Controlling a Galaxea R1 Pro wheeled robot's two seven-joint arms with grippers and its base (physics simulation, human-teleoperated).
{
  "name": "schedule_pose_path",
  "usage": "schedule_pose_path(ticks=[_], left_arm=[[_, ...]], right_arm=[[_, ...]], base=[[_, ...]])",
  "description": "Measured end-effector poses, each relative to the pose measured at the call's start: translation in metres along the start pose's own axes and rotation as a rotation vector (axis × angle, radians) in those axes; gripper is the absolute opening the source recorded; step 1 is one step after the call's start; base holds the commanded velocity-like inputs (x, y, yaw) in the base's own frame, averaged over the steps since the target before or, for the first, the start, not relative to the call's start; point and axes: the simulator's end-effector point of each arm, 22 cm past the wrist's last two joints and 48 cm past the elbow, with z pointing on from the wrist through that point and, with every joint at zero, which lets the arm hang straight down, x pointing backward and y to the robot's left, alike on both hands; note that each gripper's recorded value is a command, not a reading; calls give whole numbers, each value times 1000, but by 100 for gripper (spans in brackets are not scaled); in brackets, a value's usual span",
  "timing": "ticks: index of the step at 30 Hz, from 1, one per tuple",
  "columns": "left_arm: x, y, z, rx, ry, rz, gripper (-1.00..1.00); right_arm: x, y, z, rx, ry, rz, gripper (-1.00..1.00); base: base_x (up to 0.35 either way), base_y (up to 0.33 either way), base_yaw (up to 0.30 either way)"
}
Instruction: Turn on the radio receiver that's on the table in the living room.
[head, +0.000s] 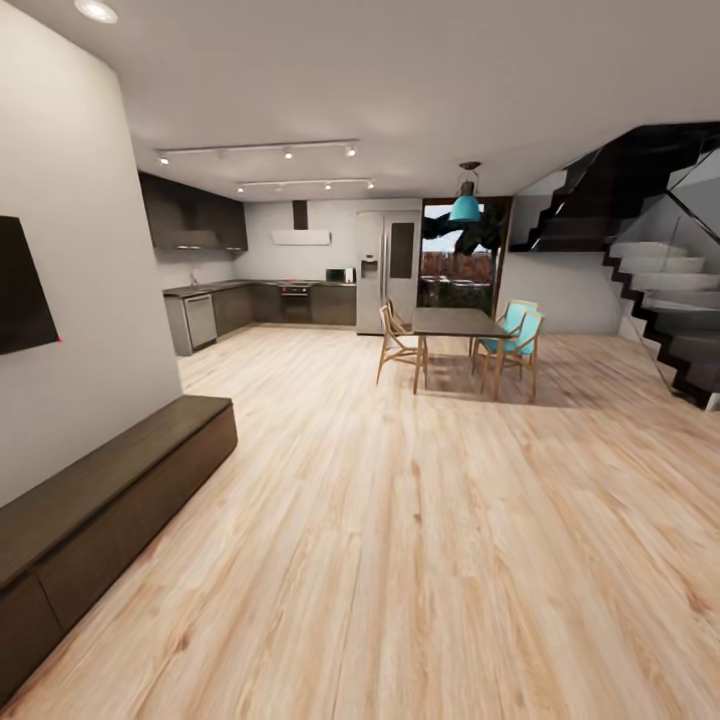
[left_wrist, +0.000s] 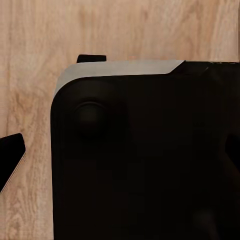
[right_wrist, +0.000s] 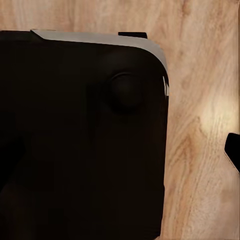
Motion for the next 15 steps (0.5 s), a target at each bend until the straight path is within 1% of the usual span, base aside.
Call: schedule_pose_path(ticks=[5, 8, 11, 15], left_arm=[[0, 0, 0, 0, -1, 0, 100], [-1, 0, 0, 0, -3, 0, 100], [-2, 1, 0, -1, -6, 0, 100], [-3, 1, 0, -1, -8, 0, 100]], right_arm=[[0, 0, 0, 0, 0, 3, 100], [0, 0, 0, 1, 2, 15, 100], [0, -1, 0, 2, 3, 25, 100], [0, 0, 0, 2, 2, 29, 100]], base=[[323, 0, -1], [273, 0, -56], [117, 0, -178], [37, 0, -240]])
